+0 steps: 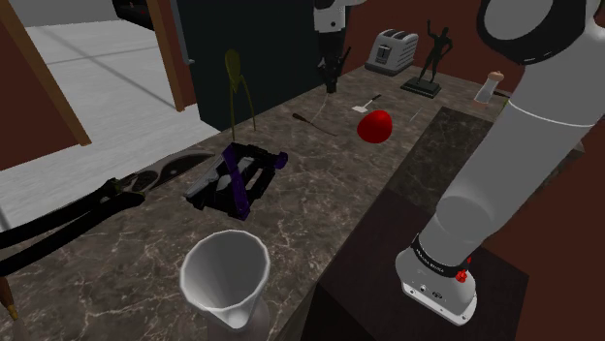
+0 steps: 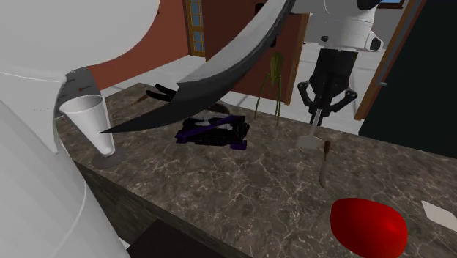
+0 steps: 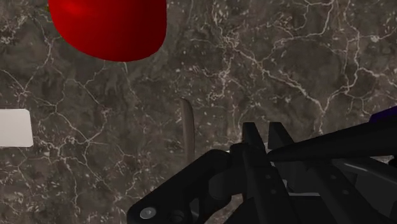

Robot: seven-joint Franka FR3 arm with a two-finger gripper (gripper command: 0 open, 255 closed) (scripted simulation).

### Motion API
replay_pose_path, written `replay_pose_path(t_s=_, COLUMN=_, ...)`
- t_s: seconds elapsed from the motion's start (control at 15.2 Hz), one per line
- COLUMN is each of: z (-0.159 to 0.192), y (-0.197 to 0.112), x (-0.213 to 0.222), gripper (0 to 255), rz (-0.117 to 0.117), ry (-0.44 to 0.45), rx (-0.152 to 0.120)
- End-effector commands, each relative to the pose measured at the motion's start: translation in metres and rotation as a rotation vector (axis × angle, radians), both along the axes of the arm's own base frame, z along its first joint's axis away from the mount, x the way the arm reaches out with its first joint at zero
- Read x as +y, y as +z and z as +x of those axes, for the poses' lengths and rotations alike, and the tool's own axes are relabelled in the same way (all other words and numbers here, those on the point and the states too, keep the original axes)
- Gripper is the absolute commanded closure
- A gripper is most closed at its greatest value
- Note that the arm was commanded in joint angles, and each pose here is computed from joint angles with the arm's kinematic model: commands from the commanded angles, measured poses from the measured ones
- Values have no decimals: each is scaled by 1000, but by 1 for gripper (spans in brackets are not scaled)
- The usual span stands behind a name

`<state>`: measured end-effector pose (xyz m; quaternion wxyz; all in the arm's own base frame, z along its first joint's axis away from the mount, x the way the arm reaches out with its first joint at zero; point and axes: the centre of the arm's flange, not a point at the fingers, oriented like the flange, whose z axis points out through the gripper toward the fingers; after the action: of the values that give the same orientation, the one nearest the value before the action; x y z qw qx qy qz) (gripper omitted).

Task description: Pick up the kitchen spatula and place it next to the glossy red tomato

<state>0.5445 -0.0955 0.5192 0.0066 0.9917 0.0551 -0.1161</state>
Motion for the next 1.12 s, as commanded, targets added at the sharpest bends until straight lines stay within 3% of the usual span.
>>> replay_pose_path(t_s=0.0, z=9, y=3, x=-29, gripper=255, rz=0, ry=1, rx=0)
replay_pose_path(t_s=1.06, z=74, y=4, x=-230, gripper=255, rz=0, ry=1, rx=0)
